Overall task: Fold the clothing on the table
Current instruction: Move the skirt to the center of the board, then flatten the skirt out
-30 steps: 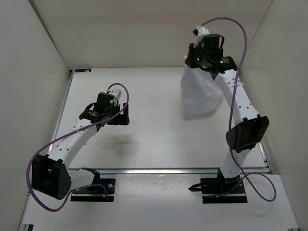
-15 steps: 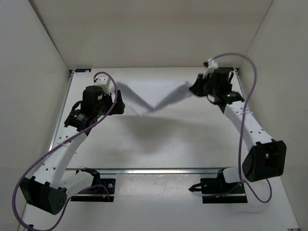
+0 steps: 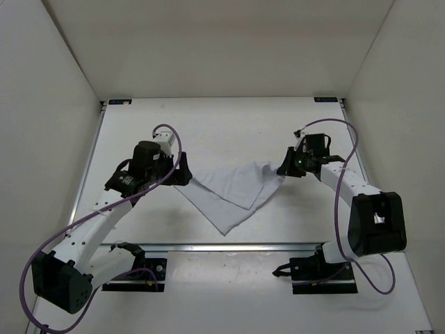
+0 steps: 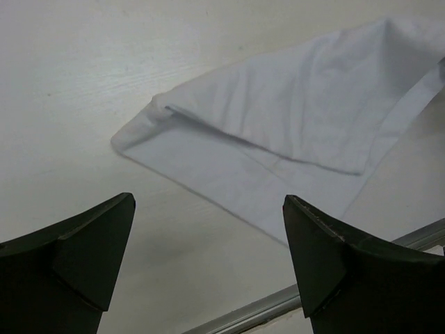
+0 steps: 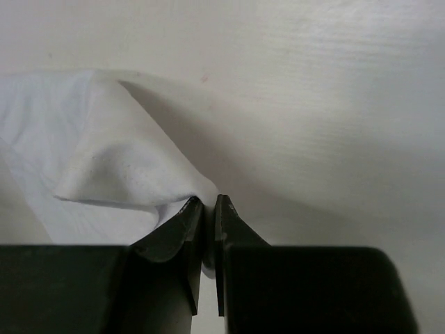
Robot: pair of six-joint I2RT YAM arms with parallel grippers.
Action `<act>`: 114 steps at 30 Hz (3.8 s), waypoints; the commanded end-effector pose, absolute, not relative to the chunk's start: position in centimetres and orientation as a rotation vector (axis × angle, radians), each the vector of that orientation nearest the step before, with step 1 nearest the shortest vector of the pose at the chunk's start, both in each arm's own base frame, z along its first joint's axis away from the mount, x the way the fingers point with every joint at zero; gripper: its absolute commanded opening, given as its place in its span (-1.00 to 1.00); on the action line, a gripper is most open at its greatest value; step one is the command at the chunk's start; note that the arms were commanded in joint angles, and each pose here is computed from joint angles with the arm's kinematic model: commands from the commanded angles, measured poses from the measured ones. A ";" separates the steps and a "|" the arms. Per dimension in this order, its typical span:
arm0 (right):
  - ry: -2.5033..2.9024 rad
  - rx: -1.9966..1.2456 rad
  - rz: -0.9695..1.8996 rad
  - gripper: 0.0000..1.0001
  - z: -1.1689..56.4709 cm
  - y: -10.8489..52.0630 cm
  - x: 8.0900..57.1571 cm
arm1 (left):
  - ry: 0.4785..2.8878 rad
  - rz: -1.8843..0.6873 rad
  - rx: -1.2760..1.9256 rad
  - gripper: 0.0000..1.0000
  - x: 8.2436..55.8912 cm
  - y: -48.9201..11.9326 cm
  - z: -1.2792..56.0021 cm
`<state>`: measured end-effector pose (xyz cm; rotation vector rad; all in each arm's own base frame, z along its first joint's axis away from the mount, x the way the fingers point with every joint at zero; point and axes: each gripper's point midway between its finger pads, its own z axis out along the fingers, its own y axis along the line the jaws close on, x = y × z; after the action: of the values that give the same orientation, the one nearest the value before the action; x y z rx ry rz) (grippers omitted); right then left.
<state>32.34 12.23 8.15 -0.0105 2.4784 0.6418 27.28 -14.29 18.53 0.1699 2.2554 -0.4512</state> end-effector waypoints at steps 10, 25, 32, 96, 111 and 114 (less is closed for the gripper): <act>2.405 0.082 0.531 0.83 11.8 9.2 35.2 | 2.370 -0.410 0.027 0.97 28.4 -12.4 12.8; 2.544 -0.048 0.743 0.52 9.0 18.1 24.2 | 2.459 -0.567 0.043 0.65 32.3 -14.6 7.3; 2.616 -0.133 0.779 0.61 7.3 21.1 22.2 | 2.487 -0.622 0.014 0.59 34.1 -14.5 5.4; 3.044 -0.005 0.767 0.13 3.0 21.4 11.9 | 2.657 -0.663 0.078 -1.00 26.9 -18.9 1.4; 2.944 0.130 0.594 -1.00 3.1 19.0 16.4 | 2.650 -0.650 0.037 -1.00 27.0 -17.7 2.2; 2.825 0.231 0.595 -1.00 5.3 16.5 20.6 | 2.641 -0.666 0.032 -1.00 26.8 -17.8 2.8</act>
<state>15.99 18.71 2.76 0.1978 2.9843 0.6657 26.82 -18.57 1.70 0.0402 2.6697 -0.6965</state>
